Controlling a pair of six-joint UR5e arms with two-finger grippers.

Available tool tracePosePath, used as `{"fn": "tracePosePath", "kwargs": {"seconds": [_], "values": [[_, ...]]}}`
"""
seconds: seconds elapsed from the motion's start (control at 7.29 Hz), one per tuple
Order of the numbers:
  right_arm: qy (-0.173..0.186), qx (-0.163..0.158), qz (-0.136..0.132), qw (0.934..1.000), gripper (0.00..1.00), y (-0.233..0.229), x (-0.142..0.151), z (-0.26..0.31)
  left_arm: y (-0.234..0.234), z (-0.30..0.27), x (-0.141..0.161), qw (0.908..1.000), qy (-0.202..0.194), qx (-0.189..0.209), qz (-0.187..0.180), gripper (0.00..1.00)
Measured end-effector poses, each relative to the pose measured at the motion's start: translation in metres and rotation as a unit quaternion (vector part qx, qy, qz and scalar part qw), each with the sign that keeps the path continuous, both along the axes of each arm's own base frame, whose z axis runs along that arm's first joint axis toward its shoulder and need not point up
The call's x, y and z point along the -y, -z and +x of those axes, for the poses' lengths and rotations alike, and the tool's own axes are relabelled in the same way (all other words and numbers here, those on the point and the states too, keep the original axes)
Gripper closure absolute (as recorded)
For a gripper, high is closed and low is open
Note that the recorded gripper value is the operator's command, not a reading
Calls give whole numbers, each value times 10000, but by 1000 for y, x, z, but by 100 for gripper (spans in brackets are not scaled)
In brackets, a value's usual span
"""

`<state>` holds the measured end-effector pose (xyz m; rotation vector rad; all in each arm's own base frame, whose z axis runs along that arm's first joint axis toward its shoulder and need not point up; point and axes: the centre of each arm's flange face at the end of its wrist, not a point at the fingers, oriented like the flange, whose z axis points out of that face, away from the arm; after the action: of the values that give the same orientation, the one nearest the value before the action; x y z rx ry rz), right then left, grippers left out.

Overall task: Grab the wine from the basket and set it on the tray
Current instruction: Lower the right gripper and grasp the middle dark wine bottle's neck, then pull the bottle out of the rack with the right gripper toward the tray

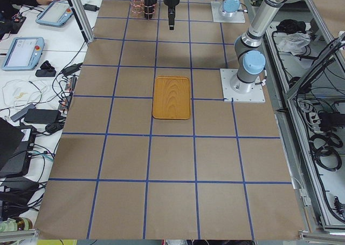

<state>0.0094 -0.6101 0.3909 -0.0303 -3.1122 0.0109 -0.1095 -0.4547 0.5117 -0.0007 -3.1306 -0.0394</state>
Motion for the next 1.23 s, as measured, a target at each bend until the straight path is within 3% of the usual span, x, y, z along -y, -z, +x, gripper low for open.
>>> {"fn": "tracePosePath", "kwargs": {"seconds": [0.41, 0.69, 0.96, 1.23], "values": [[-47, 48, 38, 10000, 100, 5, 2, 0, -1, 7, 1, 10000, -24, 8, -3, 0], [-48, 43, 54, 10000, 100, -8, 3, 0, 0, 10, 1, 10000, -54, 0, 2, 0], [-26, 83, 251, 9996, 100, -70, -10, 2, 0, 10, 1, 10000, -54, -2, 12, 0], [8, 94, 280, 9996, 100, -153, -60, 13, 1, 10, 1, 10000, -57, 4, 18, 0]]}}
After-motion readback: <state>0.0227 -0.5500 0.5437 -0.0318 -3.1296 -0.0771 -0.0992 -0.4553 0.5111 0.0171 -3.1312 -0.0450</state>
